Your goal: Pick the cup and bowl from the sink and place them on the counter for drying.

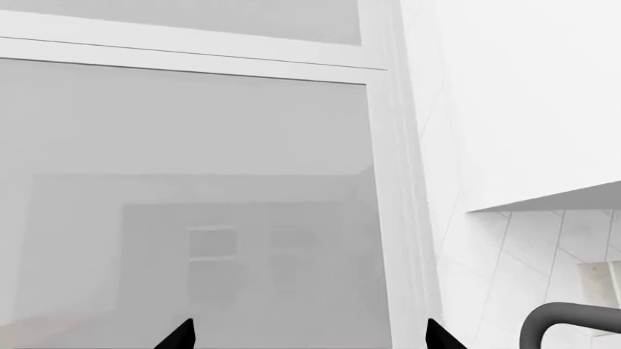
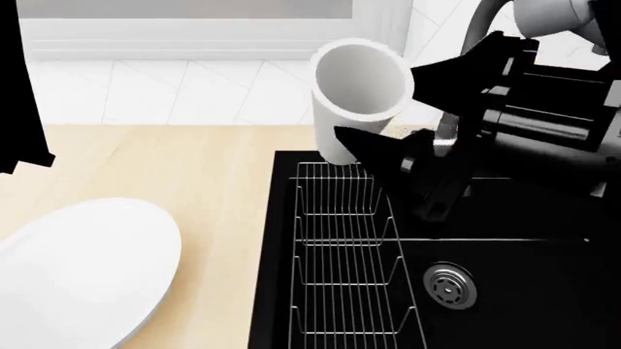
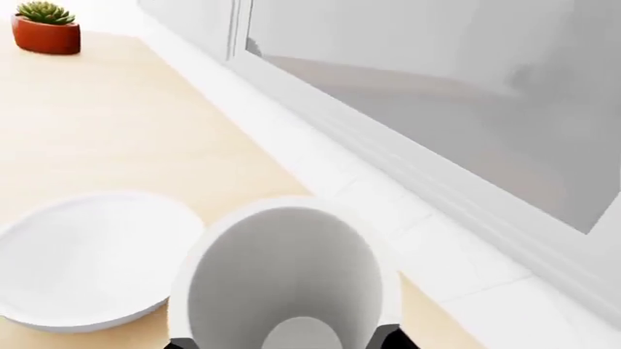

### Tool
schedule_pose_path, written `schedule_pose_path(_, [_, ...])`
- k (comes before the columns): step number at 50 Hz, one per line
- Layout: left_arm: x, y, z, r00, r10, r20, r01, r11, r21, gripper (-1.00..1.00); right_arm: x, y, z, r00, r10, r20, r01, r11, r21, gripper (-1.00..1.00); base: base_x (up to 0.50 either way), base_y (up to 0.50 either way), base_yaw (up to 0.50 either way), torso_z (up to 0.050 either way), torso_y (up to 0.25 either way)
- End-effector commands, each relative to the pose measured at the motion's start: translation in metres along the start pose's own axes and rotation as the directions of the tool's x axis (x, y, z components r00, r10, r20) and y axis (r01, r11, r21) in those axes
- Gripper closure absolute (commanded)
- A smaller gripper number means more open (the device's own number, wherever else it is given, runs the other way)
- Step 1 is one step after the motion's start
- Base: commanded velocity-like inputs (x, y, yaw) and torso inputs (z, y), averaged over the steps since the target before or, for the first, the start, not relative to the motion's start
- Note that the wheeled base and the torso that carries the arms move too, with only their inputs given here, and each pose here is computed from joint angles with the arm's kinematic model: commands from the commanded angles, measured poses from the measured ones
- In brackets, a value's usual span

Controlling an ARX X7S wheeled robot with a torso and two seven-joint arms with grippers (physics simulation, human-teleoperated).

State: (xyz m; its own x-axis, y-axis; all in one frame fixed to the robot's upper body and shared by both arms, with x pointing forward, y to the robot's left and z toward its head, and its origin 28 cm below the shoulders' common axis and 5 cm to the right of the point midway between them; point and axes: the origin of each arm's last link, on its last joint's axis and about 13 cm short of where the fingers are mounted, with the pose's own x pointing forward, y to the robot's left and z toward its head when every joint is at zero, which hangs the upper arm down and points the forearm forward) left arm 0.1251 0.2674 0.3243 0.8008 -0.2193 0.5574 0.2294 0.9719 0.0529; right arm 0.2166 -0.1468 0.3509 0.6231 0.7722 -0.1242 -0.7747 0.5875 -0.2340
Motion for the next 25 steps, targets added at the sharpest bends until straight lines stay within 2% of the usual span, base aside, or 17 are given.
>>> schedule_pose_path(1, [0.0,0.0,-0.001,1.0,0.004,-0.002,-0.004,1.0,0.0,-1.0,0.035,-0.005,0.017,0.997,0.073,0.011,-0.072,0.997,-0.036,1.0,0.0,0.0,0.0,0.0,0.0])
schedule_pose_path(25, [0.0,0.0,-0.001,1.0,0.004,-0.003,-0.004,1.0,0.001,-1.0,0.113,0.001,-0.002,0.984,0.177,-0.005,-0.176,0.984,0.028,1.0,0.0,0.0,0.0,0.0,0.0])
